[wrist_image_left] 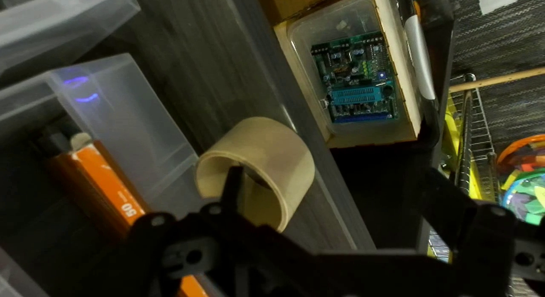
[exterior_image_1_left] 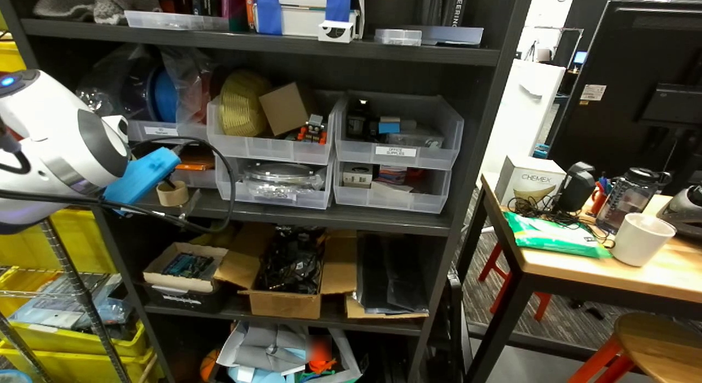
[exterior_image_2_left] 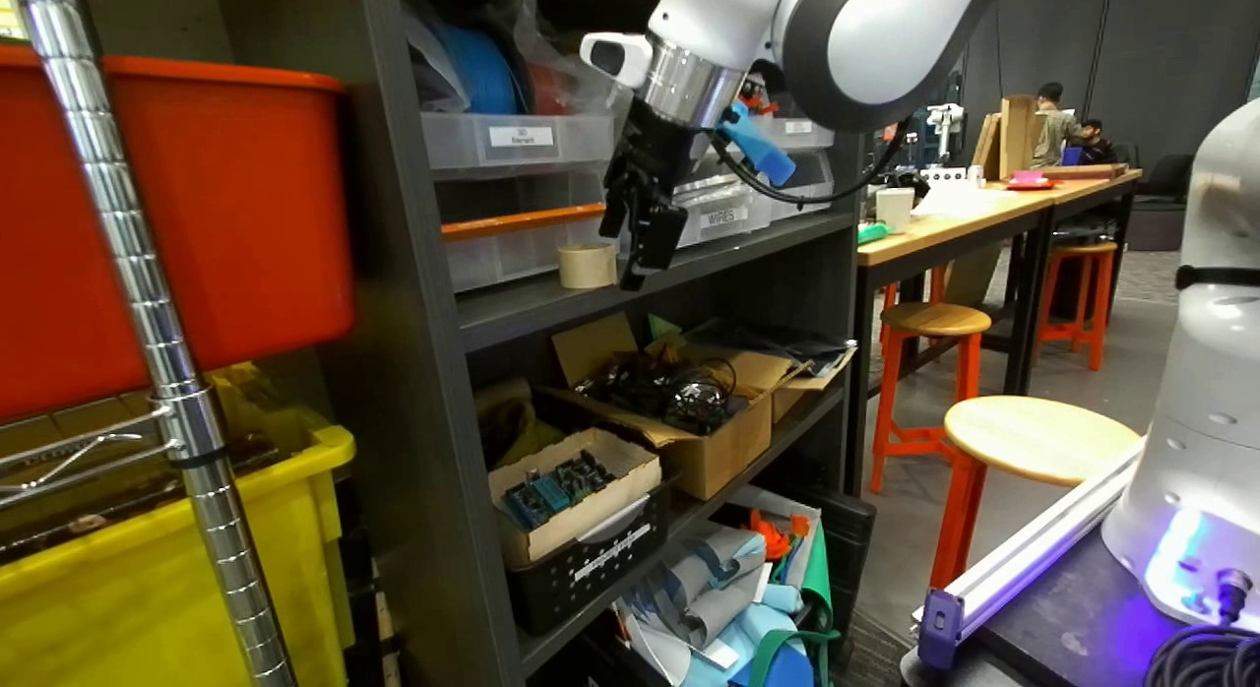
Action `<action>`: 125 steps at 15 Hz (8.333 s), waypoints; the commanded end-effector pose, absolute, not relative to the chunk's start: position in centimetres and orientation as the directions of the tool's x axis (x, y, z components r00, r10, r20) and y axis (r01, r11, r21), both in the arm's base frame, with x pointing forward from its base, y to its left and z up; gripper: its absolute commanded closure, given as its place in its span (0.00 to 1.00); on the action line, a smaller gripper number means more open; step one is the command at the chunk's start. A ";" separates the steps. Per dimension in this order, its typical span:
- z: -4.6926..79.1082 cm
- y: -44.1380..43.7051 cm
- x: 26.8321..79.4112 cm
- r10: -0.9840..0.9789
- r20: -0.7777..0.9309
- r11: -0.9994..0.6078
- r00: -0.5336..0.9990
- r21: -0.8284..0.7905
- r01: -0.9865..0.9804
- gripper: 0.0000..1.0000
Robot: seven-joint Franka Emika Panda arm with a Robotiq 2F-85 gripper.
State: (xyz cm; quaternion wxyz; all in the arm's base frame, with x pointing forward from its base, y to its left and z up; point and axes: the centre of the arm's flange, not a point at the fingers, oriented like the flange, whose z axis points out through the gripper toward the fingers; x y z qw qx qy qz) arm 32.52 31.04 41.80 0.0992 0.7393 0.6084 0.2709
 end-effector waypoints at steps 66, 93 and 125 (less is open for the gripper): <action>44.8 32.0 31.4 0.999 -0.001 0.034 -0.039 0.557 0.830 0.99; 52.5 34.2 27.8 0.978 -0.178 0.054 0.110 0.723 0.689 0.99; 48.8 41.6 31.2 0.923 -0.320 0.352 -0.213 0.479 0.804 0.99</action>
